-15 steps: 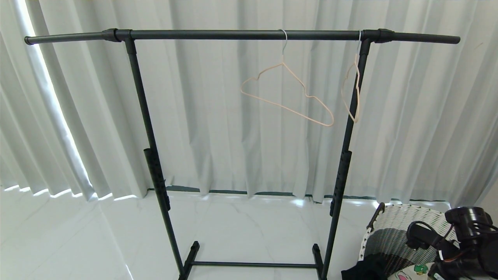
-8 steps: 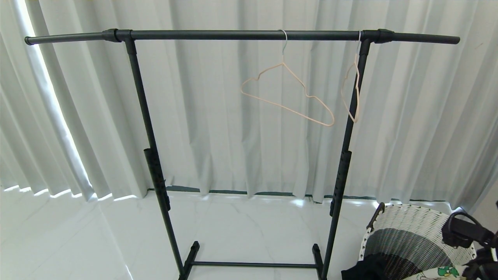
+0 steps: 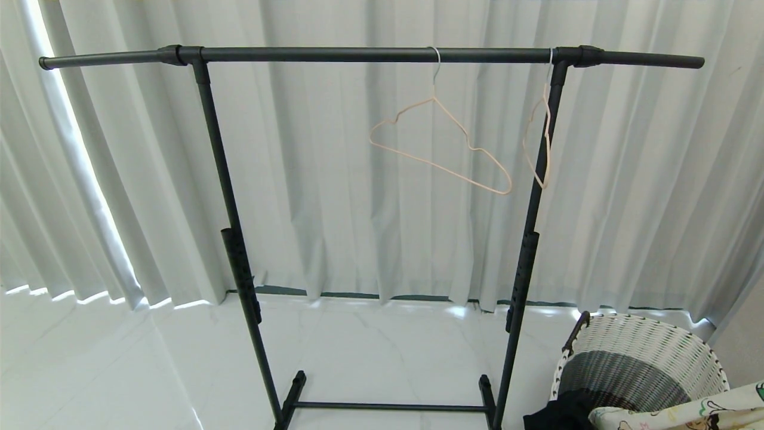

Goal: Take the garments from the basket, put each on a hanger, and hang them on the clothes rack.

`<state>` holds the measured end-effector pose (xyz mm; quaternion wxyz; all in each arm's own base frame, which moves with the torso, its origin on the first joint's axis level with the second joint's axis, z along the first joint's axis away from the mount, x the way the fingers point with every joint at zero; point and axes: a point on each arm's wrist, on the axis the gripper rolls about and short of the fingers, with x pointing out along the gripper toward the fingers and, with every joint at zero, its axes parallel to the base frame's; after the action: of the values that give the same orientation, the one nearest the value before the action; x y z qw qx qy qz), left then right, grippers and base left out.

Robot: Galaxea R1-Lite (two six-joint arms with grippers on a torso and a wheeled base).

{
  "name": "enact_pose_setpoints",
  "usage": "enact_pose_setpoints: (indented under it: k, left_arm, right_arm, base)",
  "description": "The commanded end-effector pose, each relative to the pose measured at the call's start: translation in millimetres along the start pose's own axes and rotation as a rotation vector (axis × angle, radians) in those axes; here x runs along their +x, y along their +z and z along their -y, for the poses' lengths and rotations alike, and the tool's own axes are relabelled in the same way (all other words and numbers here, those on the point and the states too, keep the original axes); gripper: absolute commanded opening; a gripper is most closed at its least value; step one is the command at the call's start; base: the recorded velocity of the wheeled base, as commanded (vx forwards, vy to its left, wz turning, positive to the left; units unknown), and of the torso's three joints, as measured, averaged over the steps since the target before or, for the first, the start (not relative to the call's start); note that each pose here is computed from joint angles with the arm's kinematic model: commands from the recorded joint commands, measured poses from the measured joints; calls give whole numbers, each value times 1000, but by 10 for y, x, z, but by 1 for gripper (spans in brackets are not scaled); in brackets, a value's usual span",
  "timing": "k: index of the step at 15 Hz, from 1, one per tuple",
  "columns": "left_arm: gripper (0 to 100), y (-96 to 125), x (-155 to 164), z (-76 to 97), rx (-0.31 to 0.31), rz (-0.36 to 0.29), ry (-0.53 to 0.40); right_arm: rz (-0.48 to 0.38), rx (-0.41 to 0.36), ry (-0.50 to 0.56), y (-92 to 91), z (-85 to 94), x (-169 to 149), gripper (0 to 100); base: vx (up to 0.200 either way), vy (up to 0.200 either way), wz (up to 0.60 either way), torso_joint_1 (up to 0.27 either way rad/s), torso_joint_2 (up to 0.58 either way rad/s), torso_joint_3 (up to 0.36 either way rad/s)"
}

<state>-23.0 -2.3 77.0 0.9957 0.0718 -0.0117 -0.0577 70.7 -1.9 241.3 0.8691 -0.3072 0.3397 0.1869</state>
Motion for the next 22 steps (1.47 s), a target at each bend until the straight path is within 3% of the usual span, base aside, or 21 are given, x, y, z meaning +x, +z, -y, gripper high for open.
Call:
enact_pose_setpoints:
  k: [1,4,11,15,18,22]
  left_arm:
    - [100,0,0,0,-1,0,0]
    - [100,0,0,0,-2,0,0]
    - [100,0,0,0,-11,0,2]
    - [100,0,0,0,4,0,0]
    - [100,0,0,0,6,0,0]
    - [100,0,0,0,12,0,-1]
  right_arm:
    - [71,-41,-30,30,-40,-148,0]
    - [120,-101,8,136,-21,-174,0]
    - [109,-145,149,418,81,97,0]
    - [172,-39,259,650,131,145,0]
    - [222,19,382,809,73,147,0]
    - [224,53,536,1203,-125,587,0]
  base:
    - [-200,0,0,7,2,7]
    - [-200,0,0,4,2,2]
    - [-200,0,0,3,3,4]
    - [-50,0,0,1,1,1]
    - [0,0,0,0,0,0]
    - [0,0,0,0,0,0]
